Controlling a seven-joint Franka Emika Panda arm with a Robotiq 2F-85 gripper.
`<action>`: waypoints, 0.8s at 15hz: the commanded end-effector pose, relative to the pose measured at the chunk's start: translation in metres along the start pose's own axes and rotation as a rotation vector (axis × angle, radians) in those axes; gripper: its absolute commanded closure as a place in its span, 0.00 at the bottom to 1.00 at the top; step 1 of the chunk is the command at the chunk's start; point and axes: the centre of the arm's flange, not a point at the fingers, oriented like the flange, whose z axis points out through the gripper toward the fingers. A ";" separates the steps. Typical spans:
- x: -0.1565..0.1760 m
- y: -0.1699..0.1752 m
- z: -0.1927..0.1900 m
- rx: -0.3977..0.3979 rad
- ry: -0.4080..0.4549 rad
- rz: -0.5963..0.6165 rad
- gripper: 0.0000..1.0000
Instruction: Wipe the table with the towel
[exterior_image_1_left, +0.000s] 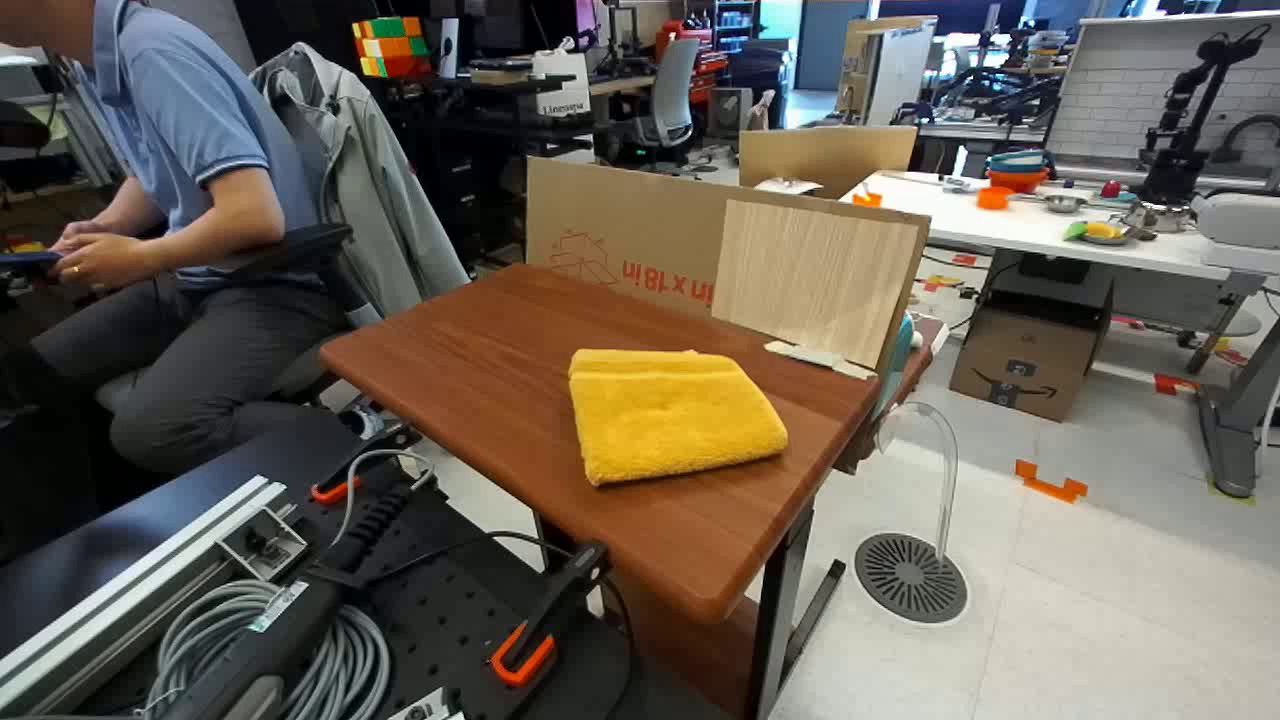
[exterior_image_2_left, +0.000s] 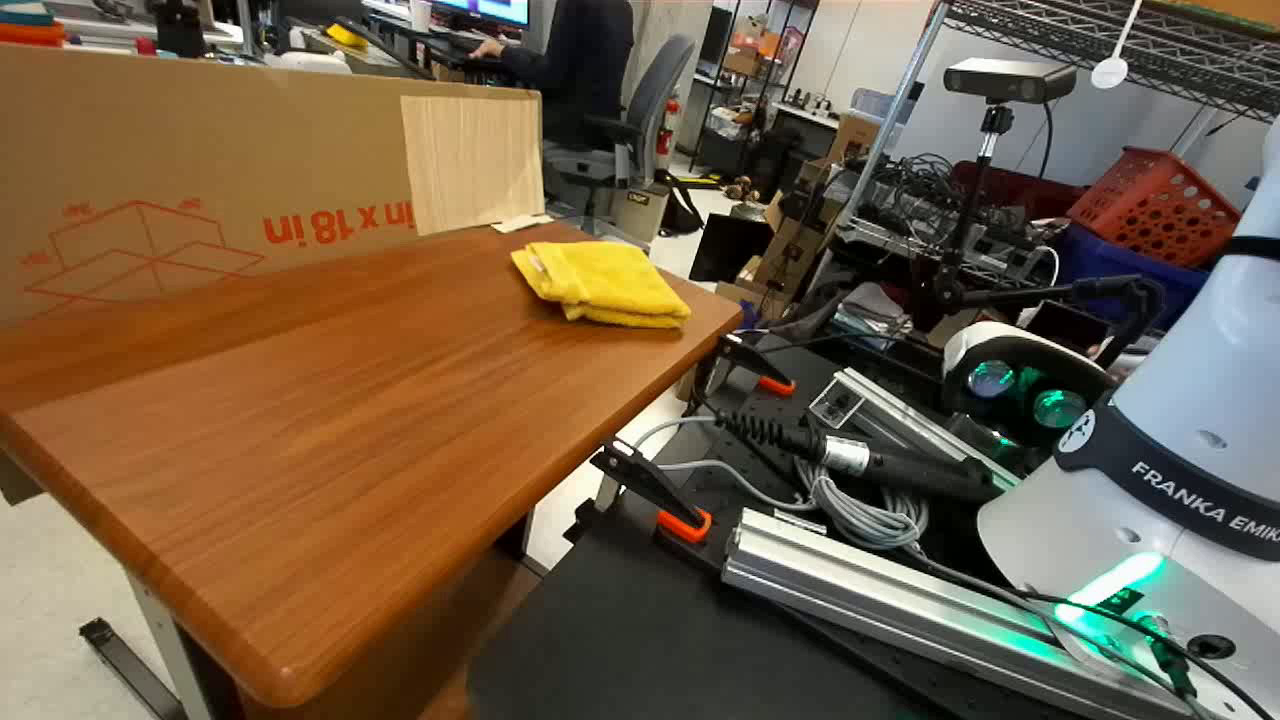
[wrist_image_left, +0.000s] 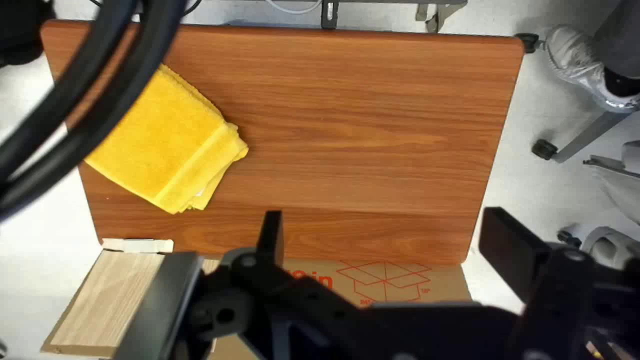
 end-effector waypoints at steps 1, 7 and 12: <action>0.000 0.000 0.000 0.000 0.001 0.000 0.00; 0.000 0.000 0.000 0.000 0.001 0.000 0.00; 0.065 0.078 0.028 0.145 0.053 0.188 0.00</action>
